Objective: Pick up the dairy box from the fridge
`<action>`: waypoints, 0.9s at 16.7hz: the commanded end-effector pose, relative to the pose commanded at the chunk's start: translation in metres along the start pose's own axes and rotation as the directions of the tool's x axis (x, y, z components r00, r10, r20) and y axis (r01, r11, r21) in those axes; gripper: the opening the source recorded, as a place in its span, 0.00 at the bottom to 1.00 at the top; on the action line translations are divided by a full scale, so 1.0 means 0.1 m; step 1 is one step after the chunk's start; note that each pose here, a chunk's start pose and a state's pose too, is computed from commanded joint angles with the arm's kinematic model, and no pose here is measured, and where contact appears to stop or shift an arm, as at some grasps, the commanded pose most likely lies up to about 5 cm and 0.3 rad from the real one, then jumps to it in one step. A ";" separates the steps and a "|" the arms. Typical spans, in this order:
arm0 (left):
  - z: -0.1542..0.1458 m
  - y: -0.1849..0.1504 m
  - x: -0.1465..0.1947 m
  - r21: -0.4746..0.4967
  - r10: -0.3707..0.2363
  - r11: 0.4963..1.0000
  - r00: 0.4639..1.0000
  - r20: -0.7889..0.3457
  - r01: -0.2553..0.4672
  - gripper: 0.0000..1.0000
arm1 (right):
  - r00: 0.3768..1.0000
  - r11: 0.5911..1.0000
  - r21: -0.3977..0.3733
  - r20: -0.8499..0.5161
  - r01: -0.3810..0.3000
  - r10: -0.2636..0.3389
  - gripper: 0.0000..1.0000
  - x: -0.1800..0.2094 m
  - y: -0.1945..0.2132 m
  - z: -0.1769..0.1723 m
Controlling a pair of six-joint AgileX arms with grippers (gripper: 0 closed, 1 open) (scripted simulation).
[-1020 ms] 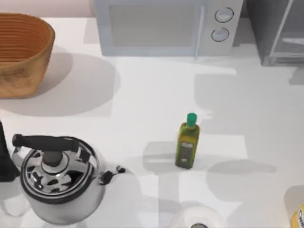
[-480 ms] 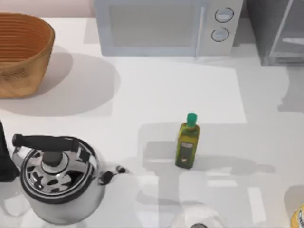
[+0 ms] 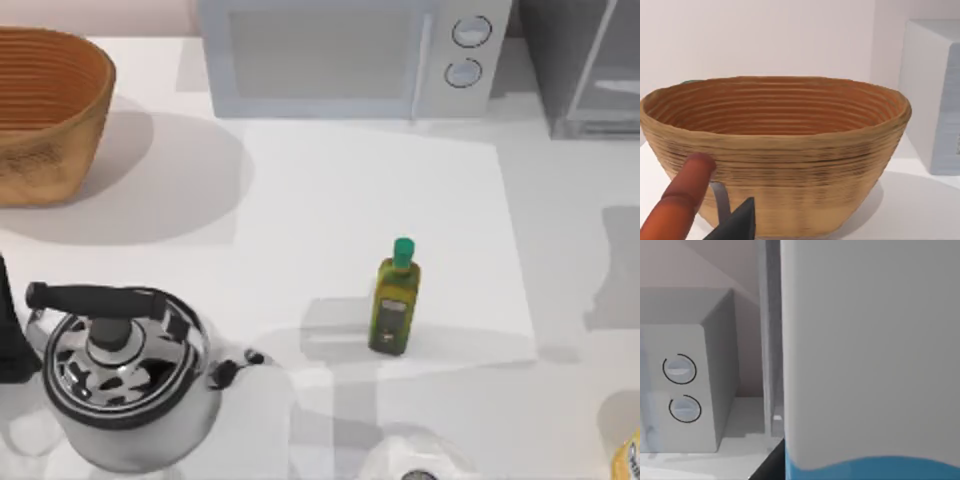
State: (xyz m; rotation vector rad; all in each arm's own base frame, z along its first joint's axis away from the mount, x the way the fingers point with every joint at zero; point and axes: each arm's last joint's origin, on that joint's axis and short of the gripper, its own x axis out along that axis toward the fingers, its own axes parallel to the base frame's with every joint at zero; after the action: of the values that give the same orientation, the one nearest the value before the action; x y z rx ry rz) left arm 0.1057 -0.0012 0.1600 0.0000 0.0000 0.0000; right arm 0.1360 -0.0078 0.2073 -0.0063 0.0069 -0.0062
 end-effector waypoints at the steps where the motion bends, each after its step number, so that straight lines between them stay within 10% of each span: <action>1: 0.00 0.00 0.00 0.000 0.000 1.000 1.000 0.000 0.000 1.00 | 1.000 1.000 0.001 0.001 -0.001 0.001 0.00 -0.07 0.02 -0.07; 15: 0.00 0.00 0.00 0.000 0.000 1.000 1.000 0.000 0.000 1.00 | 1.000 1.000 0.008 0.007 -0.005 0.005 0.00 -0.30 0.06 -0.47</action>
State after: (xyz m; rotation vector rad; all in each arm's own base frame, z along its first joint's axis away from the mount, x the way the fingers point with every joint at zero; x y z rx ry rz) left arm 0.1057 -0.0012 0.1600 0.0000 0.0000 0.0000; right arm 0.1058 -0.0014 0.1606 0.0018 0.0003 -0.0011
